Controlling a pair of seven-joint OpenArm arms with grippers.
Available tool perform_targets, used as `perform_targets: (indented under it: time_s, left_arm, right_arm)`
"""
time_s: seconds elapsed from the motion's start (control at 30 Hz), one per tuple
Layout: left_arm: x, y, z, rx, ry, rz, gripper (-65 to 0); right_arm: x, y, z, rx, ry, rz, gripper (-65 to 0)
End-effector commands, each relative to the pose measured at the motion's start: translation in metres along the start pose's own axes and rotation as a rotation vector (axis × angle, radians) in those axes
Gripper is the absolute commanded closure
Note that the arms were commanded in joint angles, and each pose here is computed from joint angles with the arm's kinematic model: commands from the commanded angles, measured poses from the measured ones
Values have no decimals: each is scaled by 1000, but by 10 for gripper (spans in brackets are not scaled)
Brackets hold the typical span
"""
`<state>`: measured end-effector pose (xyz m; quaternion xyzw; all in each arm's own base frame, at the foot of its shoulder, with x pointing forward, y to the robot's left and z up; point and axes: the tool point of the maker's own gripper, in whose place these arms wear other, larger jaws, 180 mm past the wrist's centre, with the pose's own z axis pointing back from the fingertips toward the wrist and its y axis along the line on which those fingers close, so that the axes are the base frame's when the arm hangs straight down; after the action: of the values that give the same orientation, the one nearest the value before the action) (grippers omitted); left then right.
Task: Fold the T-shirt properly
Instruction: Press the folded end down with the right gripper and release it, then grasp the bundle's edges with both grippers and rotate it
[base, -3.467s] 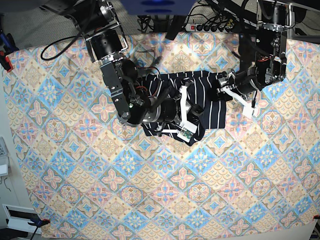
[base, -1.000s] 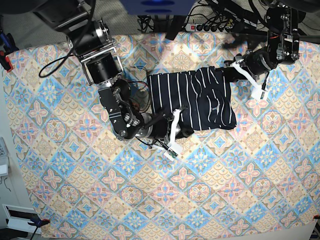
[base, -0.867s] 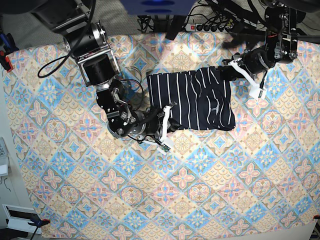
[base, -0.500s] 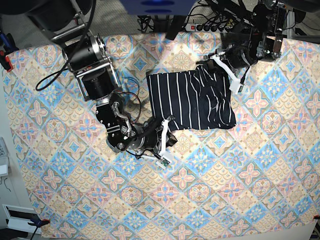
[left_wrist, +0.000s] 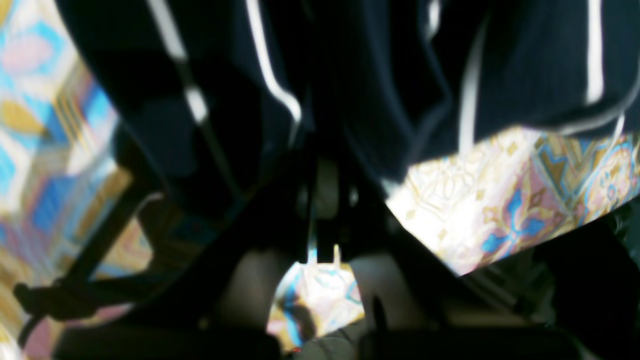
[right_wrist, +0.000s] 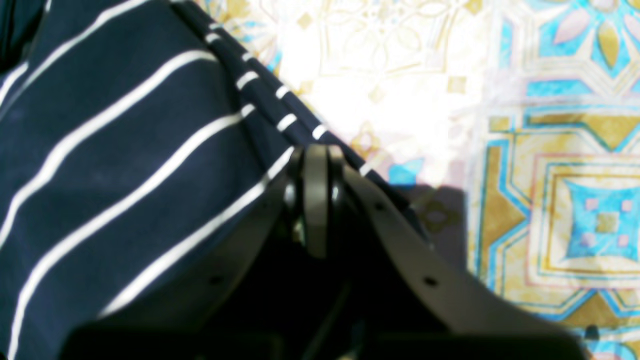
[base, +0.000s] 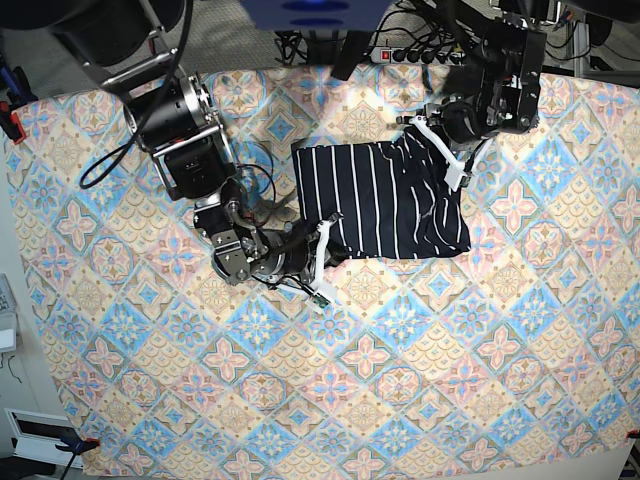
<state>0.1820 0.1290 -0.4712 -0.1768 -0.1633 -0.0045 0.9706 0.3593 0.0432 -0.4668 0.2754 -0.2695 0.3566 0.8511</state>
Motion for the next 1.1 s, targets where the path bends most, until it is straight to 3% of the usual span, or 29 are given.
perform_targets:
  time_s: [0.0,0.2,0.43,0.67,1.07]
  left_arm:
    - [16,9,2,35,-37,-17,-5]
    - [52,23,-5,89,-72,-42,-5]
    - [104,31,-25,93,-130,3,-6]
    - [151,6,-55,63,-177,-62,-7]
    - [206,-43,-82,-5,-282,-65,-7]
  right_arm:
    - [7,-14,10,-25,9,40,-7]
    - [-9,-15,26,-52,74,128,-7]
    - [-29,-23,66,-123,137,236,-7]
    - [-32,-11,95,-173,111,273,-6]
    - [-19,23,139,-234,19,361,-6]
